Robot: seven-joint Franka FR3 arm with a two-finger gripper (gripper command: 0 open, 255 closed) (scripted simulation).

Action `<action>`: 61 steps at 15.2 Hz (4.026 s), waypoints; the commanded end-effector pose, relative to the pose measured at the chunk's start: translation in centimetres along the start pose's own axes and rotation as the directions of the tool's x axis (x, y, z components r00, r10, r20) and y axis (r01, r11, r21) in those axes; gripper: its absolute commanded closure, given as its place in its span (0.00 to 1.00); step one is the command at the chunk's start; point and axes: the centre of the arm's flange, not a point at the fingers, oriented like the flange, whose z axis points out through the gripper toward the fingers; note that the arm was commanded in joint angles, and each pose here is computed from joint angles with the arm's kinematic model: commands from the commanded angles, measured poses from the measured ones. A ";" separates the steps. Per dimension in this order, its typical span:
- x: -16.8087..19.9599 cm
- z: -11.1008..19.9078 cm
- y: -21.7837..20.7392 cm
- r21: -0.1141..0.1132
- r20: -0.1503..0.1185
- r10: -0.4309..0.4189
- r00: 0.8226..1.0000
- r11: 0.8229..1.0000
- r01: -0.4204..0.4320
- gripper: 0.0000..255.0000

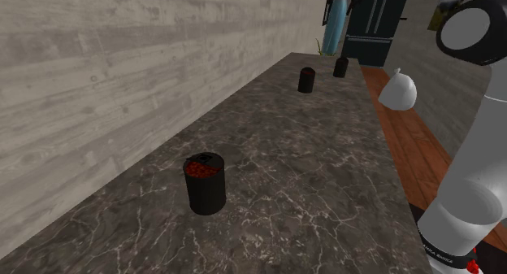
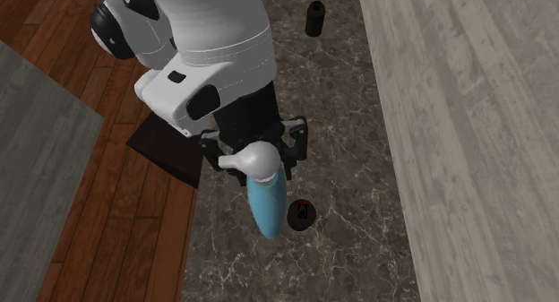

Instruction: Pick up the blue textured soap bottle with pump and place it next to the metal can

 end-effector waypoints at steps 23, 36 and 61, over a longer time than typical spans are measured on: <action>-28.5 -11.5 -4.2 0.001 -0.001 0.000 1.000 1.000 0.000 1.00; -44.4 -17.7 -6.6 0.001 -0.001 0.000 1.000 1.000 0.000 1.00; -65.8 -21.5 -9.2 0.001 -0.001 0.001 1.000 1.000 -0.001 1.00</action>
